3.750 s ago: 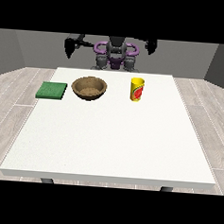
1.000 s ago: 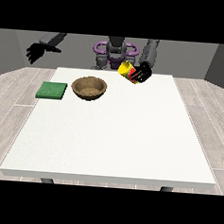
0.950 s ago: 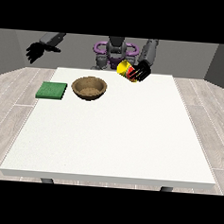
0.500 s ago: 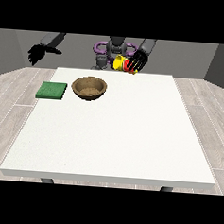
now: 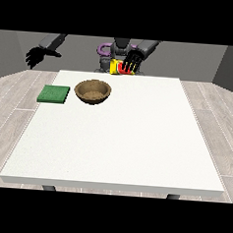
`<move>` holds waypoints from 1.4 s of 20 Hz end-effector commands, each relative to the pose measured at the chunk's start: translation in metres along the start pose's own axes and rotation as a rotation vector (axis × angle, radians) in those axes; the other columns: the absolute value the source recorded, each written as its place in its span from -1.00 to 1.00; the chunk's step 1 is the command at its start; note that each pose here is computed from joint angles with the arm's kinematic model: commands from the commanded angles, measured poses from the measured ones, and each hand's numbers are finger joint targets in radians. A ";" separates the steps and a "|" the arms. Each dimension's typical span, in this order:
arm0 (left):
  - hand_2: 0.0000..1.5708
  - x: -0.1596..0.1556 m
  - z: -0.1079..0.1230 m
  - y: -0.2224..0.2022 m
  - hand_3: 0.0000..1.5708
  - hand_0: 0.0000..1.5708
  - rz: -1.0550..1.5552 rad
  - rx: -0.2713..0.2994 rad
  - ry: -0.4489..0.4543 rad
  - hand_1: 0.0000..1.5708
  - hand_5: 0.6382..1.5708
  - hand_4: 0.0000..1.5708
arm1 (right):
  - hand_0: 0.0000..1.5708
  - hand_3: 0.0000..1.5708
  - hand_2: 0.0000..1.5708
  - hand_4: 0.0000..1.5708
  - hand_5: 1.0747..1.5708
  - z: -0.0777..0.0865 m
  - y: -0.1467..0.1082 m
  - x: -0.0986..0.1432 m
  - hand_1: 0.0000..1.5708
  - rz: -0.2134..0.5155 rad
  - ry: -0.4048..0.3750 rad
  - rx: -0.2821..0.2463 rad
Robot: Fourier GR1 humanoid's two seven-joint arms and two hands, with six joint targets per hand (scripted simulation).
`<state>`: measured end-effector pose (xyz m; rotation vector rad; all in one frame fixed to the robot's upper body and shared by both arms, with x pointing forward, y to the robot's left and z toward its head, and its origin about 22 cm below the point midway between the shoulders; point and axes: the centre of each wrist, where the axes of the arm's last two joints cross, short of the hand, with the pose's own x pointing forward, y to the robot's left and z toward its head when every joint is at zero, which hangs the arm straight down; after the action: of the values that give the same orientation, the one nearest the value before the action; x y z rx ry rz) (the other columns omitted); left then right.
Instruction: Pick the cup and pour the ball into the bowl, then pick the bowl and place it on the pad
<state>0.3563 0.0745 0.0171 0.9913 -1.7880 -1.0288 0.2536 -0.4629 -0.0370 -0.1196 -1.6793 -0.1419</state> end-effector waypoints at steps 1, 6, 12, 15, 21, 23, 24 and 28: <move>1.00 0.020 0.010 -0.005 0.96 -0.26 -0.081 -0.044 -0.010 -0.26 1.00 0.12 | -1.00 -1.00 -1.00 -1.00 0.91 -0.012 0.005 0.006 -1.00 0.034 0.037 0.012; 1.00 0.047 -0.008 0.006 1.00 -0.34 -0.240 0.062 -0.142 -0.34 1.00 0.07 | -1.00 -0.82 -1.00 -1.00 0.83 -0.049 0.018 0.032 -1.00 0.032 -0.059 0.017; 1.00 0.069 0.009 0.003 1.00 -0.64 -0.352 0.020 -0.187 -0.64 1.00 0.10 | -1.00 -0.62 -1.00 -1.00 0.83 -0.072 0.042 0.040 -1.00 0.012 -0.035 0.042; 1.00 0.060 0.020 -0.013 1.00 -1.00 -0.412 -0.014 -0.196 -1.00 0.97 0.13 | -1.00 -0.72 -1.00 -1.00 0.82 -0.080 0.077 0.033 -1.00 -0.024 -0.050 0.099; 1.00 0.083 -0.002 0.008 1.00 -1.00 -0.587 -0.122 -0.290 -1.00 0.63 0.58 | -1.00 -0.76 -1.00 -1.00 0.80 -0.079 0.067 0.034 -1.00 -0.020 -0.004 0.130; 1.00 0.089 -0.004 0.010 1.00 -1.00 -0.684 -0.099 -0.391 -1.00 0.60 0.59 | -1.00 -0.81 -1.00 -1.00 0.80 -0.062 0.041 0.027 -1.00 0.004 -0.013 0.046; 1.00 0.093 -0.016 0.017 1.00 -0.22 -0.725 -0.115 -0.395 -0.22 0.61 0.57 | -1.00 -0.91 -1.00 -1.00 0.79 -0.069 0.072 0.018 -1.00 -0.009 -0.021 0.073; 1.00 0.098 -0.032 0.032 1.00 0.92 -0.879 -0.081 -0.436 0.92 0.73 0.53 | -1.00 -0.78 -1.00 -1.00 0.78 -0.065 0.058 0.019 -1.00 0.004 -0.006 0.075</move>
<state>0.3385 -0.0038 0.0644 1.5170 -1.6587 -1.8459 0.3280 -0.4151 -0.0047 -0.0514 -1.6870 -0.0761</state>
